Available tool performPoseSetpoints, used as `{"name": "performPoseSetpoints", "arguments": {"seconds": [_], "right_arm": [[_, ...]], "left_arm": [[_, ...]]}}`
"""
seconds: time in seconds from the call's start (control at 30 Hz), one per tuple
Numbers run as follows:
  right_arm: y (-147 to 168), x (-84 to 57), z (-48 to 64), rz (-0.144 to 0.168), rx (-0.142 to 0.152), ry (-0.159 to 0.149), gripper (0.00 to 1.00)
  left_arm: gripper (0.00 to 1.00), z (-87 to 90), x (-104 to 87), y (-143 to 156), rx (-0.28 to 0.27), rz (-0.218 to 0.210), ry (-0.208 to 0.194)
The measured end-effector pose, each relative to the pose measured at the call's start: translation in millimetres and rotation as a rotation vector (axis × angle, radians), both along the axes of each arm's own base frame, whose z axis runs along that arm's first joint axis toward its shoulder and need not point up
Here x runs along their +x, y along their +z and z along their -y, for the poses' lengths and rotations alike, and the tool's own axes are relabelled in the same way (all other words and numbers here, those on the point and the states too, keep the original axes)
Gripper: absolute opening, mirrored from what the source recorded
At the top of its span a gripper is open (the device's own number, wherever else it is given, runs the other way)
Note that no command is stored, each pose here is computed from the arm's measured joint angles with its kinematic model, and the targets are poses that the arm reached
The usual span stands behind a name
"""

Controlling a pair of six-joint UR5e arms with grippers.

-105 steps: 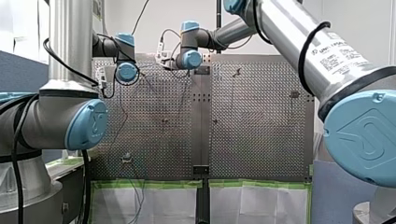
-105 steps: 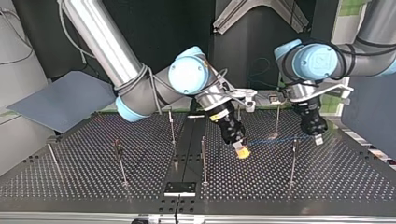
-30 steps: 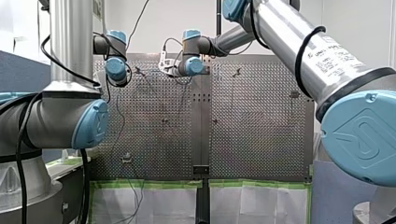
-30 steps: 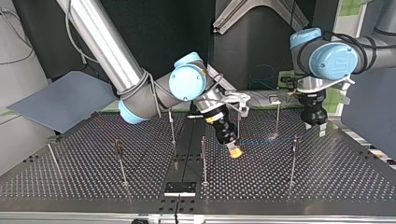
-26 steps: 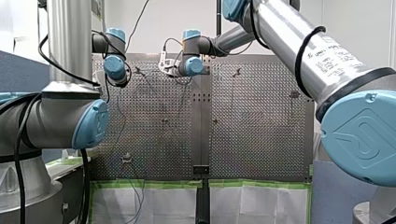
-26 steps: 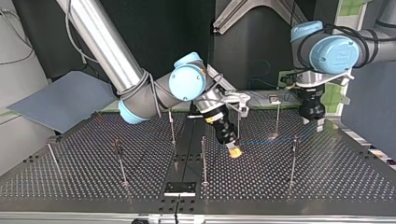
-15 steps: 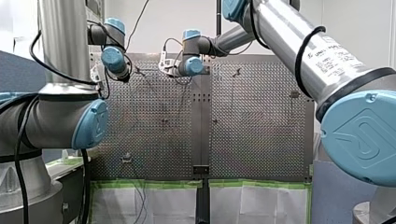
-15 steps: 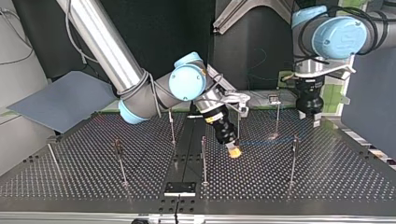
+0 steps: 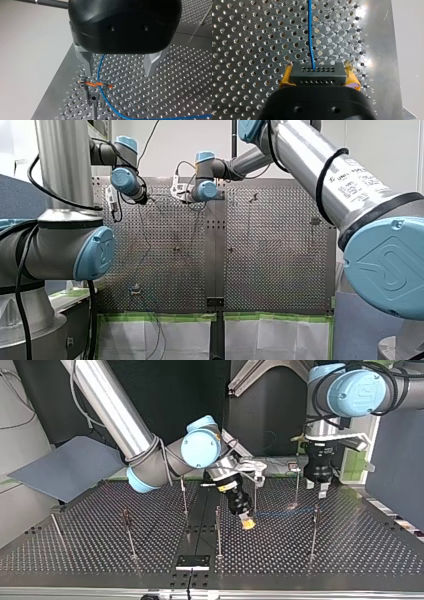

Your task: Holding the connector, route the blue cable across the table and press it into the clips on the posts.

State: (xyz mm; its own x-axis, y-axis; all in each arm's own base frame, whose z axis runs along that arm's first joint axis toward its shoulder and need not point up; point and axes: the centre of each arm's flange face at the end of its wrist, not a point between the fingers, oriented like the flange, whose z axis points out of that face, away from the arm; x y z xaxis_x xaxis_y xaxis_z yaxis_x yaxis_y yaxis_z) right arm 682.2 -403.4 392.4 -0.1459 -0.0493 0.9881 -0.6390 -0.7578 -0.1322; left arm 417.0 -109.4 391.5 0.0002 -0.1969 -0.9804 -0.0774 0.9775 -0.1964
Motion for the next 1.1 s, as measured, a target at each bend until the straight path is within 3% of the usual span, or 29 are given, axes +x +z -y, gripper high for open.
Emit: {"name": "performPoseSetpoints", "arguments": {"seconds": [0.17, 0.47, 1.1], "right_arm": [[-0.6, -1.6, 0.8, -0.004, 0.005, -0.017, 0.00], [-1.0, -2.4, 1.3, -0.007, 0.008, -0.025, 0.00], [-1.6, -2.8, 1.8, -0.009, 0.010, -0.025, 0.00]], "left_arm": [[1.00, 4.8, 5.7, -0.6, 0.040, 0.027, -0.014], [1.00, 14.3, 10.5, 6.5, 0.047, 0.087, -0.050], [1.00, 33.5, 50.2, 14.0, 0.042, 0.106, -0.070]]}}
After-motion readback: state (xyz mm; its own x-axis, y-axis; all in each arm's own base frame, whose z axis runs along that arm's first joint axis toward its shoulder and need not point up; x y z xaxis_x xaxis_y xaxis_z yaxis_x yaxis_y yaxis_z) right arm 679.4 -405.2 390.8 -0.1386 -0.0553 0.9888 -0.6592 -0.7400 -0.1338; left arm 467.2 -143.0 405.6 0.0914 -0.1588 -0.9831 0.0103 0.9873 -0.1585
